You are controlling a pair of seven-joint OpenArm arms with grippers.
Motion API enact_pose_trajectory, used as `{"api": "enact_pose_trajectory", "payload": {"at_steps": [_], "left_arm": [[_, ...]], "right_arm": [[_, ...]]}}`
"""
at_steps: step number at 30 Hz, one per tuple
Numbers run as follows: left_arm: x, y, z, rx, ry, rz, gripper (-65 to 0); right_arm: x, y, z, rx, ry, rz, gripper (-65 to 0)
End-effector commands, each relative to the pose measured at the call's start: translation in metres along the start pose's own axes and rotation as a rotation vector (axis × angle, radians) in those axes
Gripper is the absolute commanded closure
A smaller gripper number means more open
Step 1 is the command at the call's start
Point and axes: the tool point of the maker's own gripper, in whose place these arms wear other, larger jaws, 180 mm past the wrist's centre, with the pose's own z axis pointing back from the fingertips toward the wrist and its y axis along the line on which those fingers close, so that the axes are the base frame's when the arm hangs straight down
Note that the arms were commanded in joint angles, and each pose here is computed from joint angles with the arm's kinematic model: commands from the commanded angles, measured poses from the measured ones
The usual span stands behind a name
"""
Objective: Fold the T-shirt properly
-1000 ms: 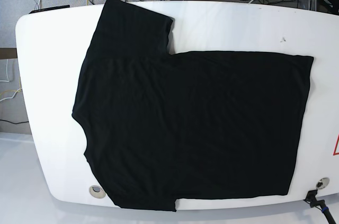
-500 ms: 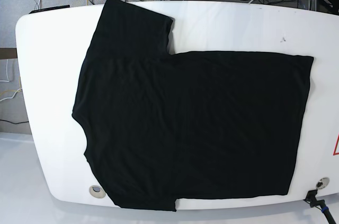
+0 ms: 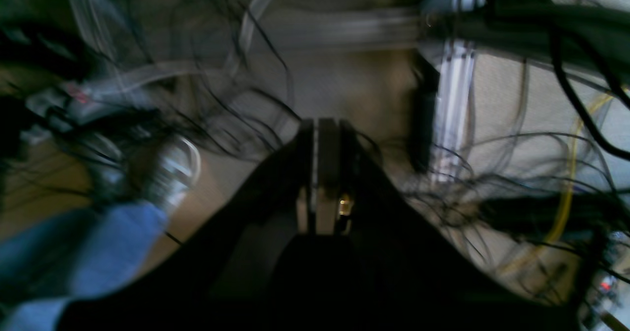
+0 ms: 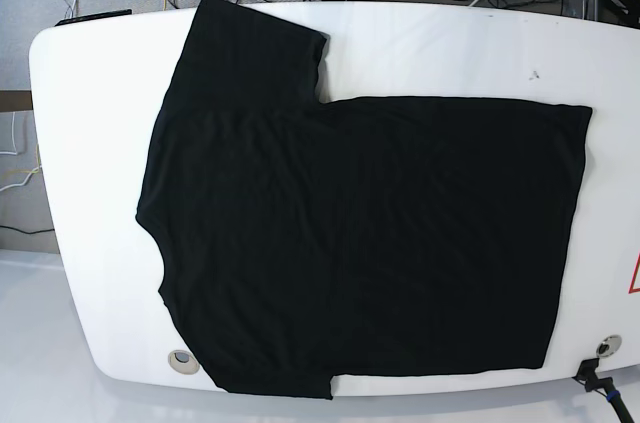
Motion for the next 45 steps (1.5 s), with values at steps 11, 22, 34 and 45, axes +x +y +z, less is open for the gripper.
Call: {"api": "enact_pose_trajectory", "payload": {"at_steps": [11, 22, 34, 45], "left_arm": [[0.025, 0.008, 0.079, -0.029, -0.112, -0.137, 0.0], [0.057, -0.005, 0.131, -0.064, -0.168, -0.214, 0.0], [0.139, -0.018, 0.181, -0.07, -0.389, -0.307, 0.0], [0.177, -0.001, 0.196, -0.001, -0.467, -0.356, -18.3]], "right_arm": [[0.002, -0.024, 0.08, -0.005, -0.134, 0.102, 0.0], [0.069, -0.044, 0.151, -0.005, -0.28, 0.161, 0.0], [0.164, -0.075, 0.228, -0.078, -0.508, 0.098, 0.0], [0.212, -0.071, 0.252, -0.047, -0.632, 0.053, -27.5]]}}
